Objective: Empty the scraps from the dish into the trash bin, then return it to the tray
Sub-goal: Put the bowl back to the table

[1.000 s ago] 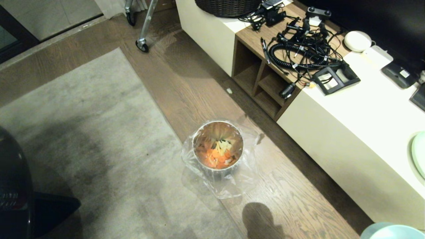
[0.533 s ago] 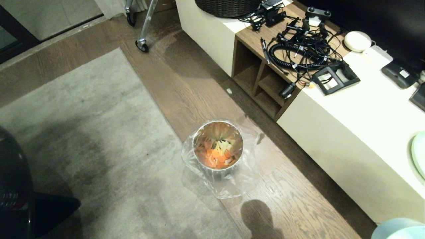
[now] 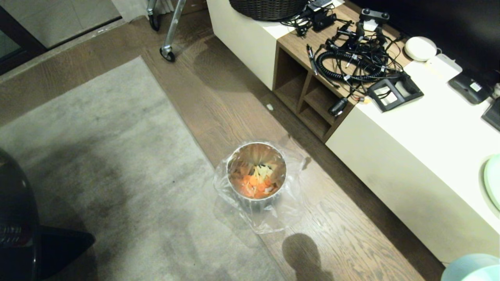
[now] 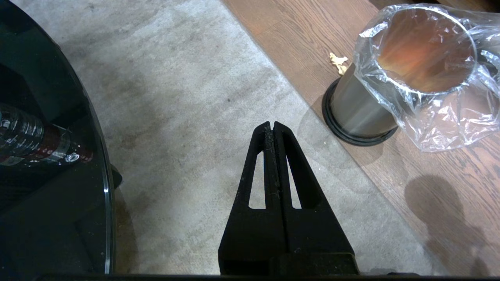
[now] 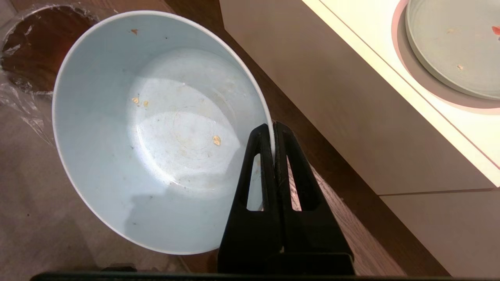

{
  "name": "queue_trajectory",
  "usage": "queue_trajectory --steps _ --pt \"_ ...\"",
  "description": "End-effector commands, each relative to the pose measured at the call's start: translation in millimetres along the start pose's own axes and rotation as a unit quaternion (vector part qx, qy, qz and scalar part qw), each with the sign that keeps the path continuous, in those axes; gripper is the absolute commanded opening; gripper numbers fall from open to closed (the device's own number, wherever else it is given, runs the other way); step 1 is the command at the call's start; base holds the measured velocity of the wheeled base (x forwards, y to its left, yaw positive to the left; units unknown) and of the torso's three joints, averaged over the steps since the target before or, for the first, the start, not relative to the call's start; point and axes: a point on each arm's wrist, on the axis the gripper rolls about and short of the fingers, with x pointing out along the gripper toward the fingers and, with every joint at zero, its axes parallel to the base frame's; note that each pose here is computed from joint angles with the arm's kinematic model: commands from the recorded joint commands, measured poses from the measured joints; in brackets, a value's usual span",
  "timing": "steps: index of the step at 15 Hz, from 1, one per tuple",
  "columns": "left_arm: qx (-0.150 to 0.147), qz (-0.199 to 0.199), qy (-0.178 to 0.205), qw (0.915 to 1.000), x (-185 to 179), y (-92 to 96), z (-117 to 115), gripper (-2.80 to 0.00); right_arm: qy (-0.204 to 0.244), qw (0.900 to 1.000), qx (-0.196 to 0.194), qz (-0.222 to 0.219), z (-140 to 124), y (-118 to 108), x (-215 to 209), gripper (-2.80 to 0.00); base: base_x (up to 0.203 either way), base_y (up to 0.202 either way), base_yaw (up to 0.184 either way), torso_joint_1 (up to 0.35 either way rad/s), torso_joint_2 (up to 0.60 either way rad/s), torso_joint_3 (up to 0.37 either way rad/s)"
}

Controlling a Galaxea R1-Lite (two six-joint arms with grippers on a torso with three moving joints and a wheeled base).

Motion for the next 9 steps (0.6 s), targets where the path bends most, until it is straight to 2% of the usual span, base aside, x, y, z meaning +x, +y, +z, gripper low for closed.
queue_trajectory --steps 1,9 --pt "0.0 0.0 0.0 1.0 0.0 0.0 0.0 -2.8 0.001 1.0 0.0 0.0 0.1 0.0 0.1 -2.8 0.0 0.0 0.0 0.0 0.0 0.0" --pt "0.0 0.0 0.0 1.0 0.0 0.0 0.0 -2.8 0.001 1.0 0.0 0.001 0.1 0.0 0.1 -2.8 0.0 0.0 0.0 0.0 0.0 0.0"
